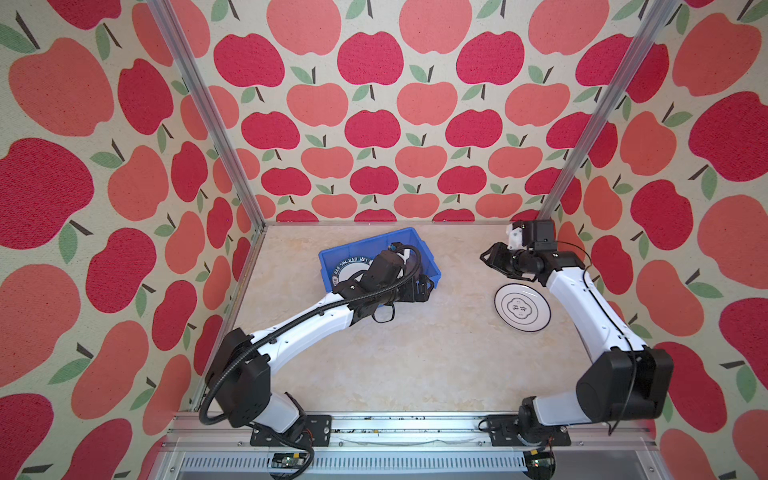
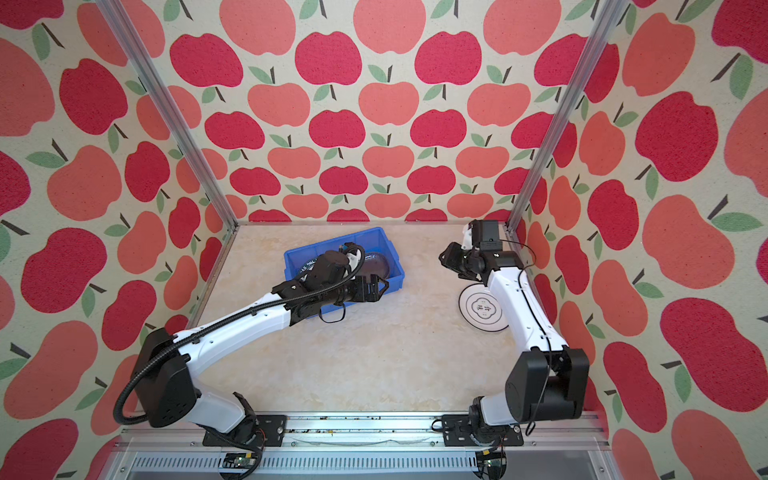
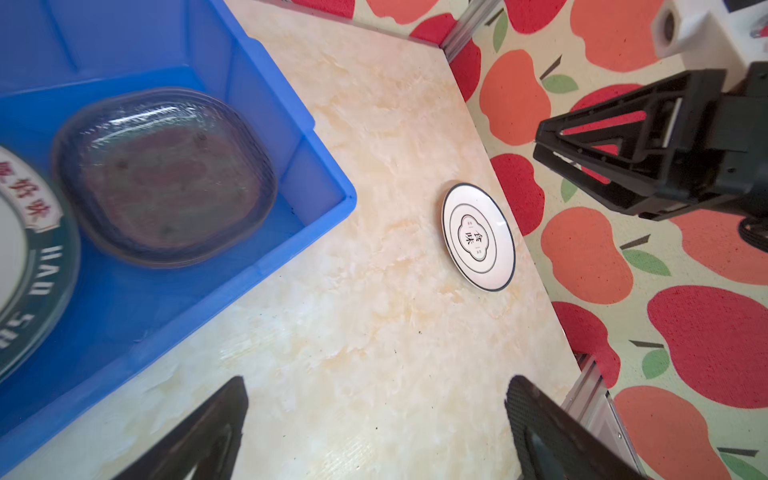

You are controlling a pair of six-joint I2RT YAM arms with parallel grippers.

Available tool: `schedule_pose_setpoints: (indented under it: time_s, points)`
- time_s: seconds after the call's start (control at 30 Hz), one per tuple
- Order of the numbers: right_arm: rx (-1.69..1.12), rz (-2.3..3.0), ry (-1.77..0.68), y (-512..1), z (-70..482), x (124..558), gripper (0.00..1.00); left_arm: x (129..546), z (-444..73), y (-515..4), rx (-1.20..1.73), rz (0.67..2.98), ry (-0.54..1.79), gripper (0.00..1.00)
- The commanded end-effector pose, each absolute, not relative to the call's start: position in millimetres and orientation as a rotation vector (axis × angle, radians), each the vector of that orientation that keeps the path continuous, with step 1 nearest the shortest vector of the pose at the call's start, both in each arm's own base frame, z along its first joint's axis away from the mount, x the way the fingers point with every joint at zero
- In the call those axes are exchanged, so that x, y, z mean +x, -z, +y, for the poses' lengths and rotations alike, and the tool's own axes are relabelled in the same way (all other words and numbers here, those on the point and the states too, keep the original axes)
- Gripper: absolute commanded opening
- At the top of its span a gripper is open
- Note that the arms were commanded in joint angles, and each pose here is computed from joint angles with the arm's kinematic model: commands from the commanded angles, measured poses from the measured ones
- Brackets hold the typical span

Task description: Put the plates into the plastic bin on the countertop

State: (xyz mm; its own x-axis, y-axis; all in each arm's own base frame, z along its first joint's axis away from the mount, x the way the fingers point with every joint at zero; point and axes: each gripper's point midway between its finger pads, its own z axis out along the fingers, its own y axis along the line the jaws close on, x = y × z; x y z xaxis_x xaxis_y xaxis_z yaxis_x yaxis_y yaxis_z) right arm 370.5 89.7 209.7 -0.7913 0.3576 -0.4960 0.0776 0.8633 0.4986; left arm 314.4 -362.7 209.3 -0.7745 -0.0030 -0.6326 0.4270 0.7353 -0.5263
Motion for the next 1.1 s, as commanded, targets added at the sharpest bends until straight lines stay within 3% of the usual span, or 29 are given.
schedule_pose_setpoints:
  time_s: [0.0,0.23,0.47,0.7,1.07]
  points:
    - [0.432,2.434,-0.629,-189,71,350,0.43,316,-414,-208,0.425,2.301,1.037,0.92]
    - [0.796,2.339,-0.521,-160,-13,308,0.43,313,-496,-169,0.548,2.366,1.119,0.87]
    - [1.005,2.345,-0.327,-129,-69,272,0.54,315,-515,-159,0.595,2.375,1.193,0.88]
    - [1.157,2.210,-0.500,-108,-68,248,0.52,315,-513,-155,0.656,2.395,1.284,0.88]
    - [1.223,2.200,-0.556,-83,-64,231,0.51,323,-498,-148,0.642,2.424,1.277,0.89]
